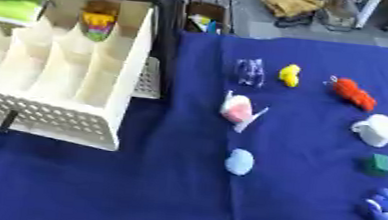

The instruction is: Pick up objects from table and place into drawer.

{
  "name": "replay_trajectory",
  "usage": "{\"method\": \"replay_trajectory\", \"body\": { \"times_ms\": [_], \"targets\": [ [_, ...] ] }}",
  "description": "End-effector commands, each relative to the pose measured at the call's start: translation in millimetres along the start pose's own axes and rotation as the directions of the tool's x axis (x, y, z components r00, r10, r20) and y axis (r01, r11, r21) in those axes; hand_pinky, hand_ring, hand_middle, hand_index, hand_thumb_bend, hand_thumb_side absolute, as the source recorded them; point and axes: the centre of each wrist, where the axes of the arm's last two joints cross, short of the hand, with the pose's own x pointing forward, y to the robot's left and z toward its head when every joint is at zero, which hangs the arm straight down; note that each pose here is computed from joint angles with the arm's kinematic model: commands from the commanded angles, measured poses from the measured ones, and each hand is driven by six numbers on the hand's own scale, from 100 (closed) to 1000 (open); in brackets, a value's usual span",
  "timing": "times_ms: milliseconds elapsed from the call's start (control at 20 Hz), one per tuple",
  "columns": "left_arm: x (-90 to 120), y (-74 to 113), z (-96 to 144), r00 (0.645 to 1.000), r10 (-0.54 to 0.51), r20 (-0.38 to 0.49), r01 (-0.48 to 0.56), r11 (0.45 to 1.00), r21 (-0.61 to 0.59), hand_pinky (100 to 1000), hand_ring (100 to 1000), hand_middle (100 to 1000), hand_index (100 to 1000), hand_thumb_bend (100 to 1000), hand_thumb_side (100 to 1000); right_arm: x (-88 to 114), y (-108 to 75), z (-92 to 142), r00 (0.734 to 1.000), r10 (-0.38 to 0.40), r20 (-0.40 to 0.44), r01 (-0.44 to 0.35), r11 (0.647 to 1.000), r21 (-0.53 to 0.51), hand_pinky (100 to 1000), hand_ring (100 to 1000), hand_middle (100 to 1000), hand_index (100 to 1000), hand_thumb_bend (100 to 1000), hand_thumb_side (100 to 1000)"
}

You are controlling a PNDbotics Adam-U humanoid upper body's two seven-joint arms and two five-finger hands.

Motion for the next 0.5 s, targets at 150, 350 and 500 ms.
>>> {"method": "replay_trajectory", "body": {
  "times_ms": [150, 350, 500],
  "targets": [
    [4, -1.2, -9, 1.0, 0.005, 0.02, -0.004, 0.999, -0.044, 417, 500, 569, 765, 189, 972, -18, 7.6, -8, 0.992, 0.109, 0.058, -0.117, 0.977, 0.179, 761, 775, 667, 874, 292, 1000],
    [3, -2.4, -9, 1.0, 0.012, 0.013, -0.011, 0.999, -0.05, 416, 500, 569, 765, 189, 971, -35, 14.5, -6, 0.979, 0.166, 0.12, -0.196, 0.927, 0.32, 792, 800, 707, 911, 305, 1000],
    [3, -3.8, -9, 1.0, 0.02, 0.01, -0.019, 0.998, -0.052, 416, 500, 569, 764, 188, 970, -50, 16.1, -6, 0.967, 0.198, 0.16, -0.248, 0.874, 0.419, 808, 814, 726, 932, 340, 1000]
  ]
}}
